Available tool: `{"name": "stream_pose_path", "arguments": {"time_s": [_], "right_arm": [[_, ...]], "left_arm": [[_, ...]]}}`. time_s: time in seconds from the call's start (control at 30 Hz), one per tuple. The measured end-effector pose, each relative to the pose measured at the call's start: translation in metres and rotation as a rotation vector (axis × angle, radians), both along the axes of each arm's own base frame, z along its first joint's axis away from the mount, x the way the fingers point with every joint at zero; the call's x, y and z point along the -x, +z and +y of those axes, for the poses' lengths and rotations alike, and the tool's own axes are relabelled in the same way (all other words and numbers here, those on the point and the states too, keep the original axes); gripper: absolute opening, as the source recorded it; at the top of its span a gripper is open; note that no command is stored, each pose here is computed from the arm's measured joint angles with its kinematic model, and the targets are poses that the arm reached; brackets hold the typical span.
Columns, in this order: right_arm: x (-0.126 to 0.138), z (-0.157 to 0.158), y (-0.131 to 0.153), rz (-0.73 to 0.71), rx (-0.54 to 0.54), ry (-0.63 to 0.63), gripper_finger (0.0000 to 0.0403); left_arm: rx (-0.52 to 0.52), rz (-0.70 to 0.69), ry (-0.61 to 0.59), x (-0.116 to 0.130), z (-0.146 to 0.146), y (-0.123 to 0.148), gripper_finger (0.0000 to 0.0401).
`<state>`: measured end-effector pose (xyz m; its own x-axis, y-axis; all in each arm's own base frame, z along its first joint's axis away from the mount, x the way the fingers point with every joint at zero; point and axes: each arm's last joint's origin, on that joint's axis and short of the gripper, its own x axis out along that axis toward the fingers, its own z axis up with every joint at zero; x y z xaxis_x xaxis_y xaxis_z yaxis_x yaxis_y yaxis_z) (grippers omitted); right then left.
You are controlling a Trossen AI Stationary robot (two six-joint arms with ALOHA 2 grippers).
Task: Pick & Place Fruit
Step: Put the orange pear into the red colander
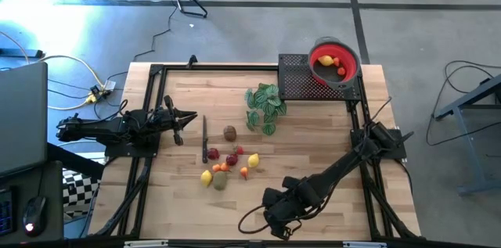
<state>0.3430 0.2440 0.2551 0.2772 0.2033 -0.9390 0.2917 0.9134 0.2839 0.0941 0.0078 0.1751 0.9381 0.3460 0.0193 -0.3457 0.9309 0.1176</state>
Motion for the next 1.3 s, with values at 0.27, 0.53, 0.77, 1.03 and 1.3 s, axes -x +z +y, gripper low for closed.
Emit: {"name": "stream_pose_path", "arguments": {"time_s": [0.27,0.53,0.77,1.03,1.3], "right_arm": [[0.002,0.004,0.000,0.000,-0.012,0.053,0.0002],[0.005,0.021,-0.023,0.059,-0.011,0.092,0.0012],[0.006,0.035,-0.058,0.244,-0.079,0.088,0.0098],[0.007,0.025,-0.062,0.154,0.177,0.182,0.0175],[0.013,0.022,-0.078,0.178,0.270,0.328,0.0168]], "left_arm": [[0.000,0.002,0.000,0.000,0.000,0.000,0.0033],[0.000,0.003,0.000,0.000,0.000,0.000,0.0033],[0.000,0.004,0.000,0.000,0.000,0.000,0.0033],[0.000,0.004,0.000,0.000,0.000,0.000,0.0033],[0.000,0.004,0.000,0.000,0.000,0.000,0.0033]]}}
